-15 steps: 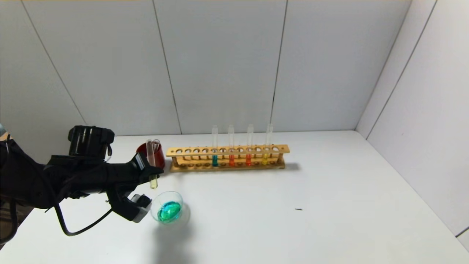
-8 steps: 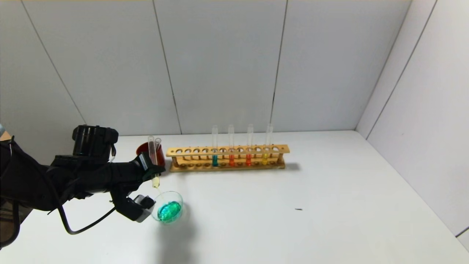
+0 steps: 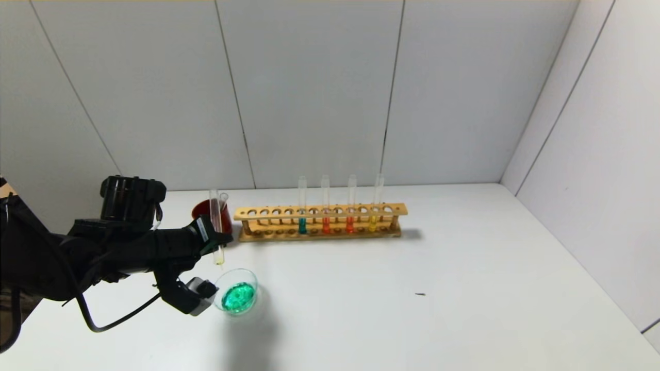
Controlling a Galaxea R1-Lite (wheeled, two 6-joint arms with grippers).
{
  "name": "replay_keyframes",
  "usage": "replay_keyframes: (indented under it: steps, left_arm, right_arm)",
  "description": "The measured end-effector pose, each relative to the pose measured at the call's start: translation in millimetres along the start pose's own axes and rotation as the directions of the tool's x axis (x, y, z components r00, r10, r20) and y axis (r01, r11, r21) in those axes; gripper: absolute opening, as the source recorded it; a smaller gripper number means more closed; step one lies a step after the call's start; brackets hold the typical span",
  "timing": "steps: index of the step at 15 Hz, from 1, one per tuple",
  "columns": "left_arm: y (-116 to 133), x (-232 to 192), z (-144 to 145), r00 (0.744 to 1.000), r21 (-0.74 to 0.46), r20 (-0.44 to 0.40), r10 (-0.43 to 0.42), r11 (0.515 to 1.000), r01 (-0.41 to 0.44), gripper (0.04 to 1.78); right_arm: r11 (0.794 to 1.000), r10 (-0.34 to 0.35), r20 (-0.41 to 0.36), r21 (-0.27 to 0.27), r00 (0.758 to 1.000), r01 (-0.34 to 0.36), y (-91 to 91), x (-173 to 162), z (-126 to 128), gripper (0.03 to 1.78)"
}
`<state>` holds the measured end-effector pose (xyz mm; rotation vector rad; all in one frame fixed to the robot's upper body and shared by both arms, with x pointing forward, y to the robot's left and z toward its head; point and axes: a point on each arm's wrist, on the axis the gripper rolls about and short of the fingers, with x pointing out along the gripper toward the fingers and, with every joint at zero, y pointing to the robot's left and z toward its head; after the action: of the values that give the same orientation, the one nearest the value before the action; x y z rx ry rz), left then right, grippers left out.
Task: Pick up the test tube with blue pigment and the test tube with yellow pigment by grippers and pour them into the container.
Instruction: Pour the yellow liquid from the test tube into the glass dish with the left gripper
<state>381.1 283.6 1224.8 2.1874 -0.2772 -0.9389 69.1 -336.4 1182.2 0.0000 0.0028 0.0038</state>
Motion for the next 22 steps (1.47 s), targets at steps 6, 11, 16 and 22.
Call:
replay_keyframes:
  steps: [6, 11, 16, 22]
  left_arm:
    - [1, -11, 5, 0.998, 0.026, -0.052, -0.041, 0.999, 0.042, 0.32]
    - [7, -12, 11, 0.994, 0.066, -0.106, -0.027, 0.997, 0.034, 0.32]
    - [8, -13, 13, 0.994, 0.072, -0.109, -0.015, 0.997, 0.023, 0.32]
    - [14, -18, 11, 0.993, 0.061, -0.112, 0.018, 0.998, -0.011, 0.32]
  right_arm:
    - [1.000, 0.000, 0.000, 0.000, 1.000, 0.000, 0.0, 0, 0, 1.75]
    - [1.000, 0.000, 0.000, 0.000, 1.000, 0.000, 0.0, 0, 0, 1.75]
    - [1.000, 0.000, 0.000, 0.000, 1.000, 0.000, 0.0, 0, 0, 1.75]
    - [1.000, 0.000, 0.000, 0.000, 1.000, 0.000, 0.0, 0, 0, 1.75]
